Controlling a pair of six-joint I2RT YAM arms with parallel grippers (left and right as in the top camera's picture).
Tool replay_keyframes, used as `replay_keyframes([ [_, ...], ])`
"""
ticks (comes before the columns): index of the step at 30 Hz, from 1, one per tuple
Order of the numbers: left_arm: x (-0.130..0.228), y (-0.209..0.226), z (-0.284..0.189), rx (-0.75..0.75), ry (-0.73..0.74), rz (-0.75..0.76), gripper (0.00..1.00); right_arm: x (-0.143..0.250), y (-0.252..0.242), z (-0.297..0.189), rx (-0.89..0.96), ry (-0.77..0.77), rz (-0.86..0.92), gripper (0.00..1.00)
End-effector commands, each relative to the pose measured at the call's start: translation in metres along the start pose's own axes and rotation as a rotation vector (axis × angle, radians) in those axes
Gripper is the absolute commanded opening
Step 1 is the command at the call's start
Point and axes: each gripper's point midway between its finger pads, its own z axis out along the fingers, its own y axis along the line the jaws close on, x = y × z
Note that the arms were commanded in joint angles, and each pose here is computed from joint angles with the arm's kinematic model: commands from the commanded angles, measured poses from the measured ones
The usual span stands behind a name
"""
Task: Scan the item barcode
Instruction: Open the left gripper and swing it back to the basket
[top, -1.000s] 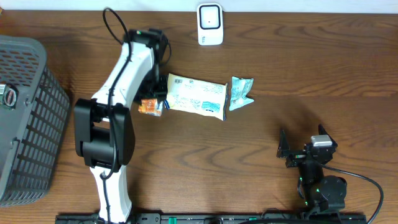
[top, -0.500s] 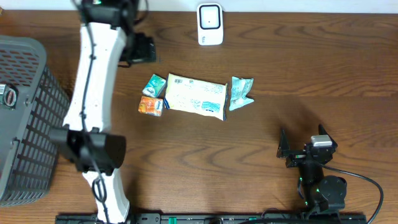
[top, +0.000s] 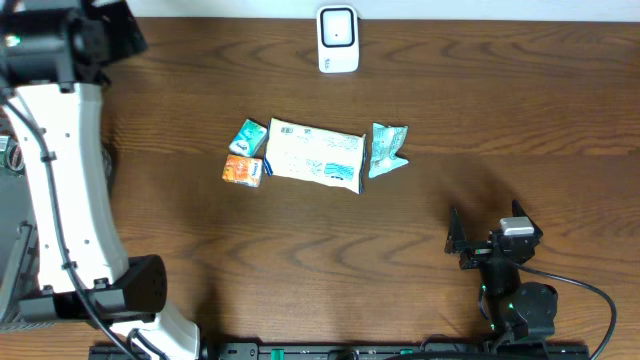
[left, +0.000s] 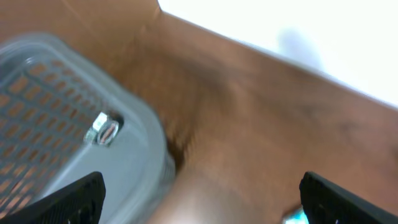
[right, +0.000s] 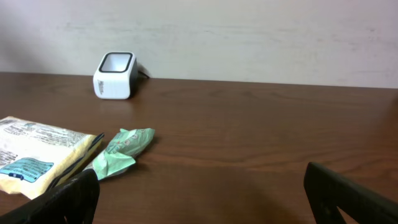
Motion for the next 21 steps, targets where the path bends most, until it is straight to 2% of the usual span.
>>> replay_keyframes([
  [1, -0.023, 0.023, 0.004, 0.067, -0.052, -0.071, 0.98, 0.001, 0.000, 0.000, 0.001, 0.001, 0.010, 0.99],
  [3, -0.036, 0.053, 0.010, 0.031, -0.093, -0.105, 0.98, 0.001, 0.000, 0.000, 0.001, 0.001, 0.010, 0.99],
  [6, -0.047, 0.094, 0.014, -0.035, -0.130, -0.048, 0.98, 0.001, 0.000, 0.000, 0.001, 0.001, 0.010, 0.99],
  [9, -0.045, 0.107, 0.021, 0.041, -0.120, 0.036, 0.98, 0.001, 0.000, 0.000, 0.001, 0.001, 0.010, 0.99],
  [11, -0.040, 0.115, 0.029, 0.062, -0.101, 0.035, 0.98, 0.001, 0.000, 0.000, 0.001, 0.001, 0.010, 0.99],
  [21, 0.017, 0.185, 0.110, -0.037, 0.091, -0.011, 1.00, 0.001, 0.000, 0.000, 0.001, 0.001, 0.010, 0.99],
])
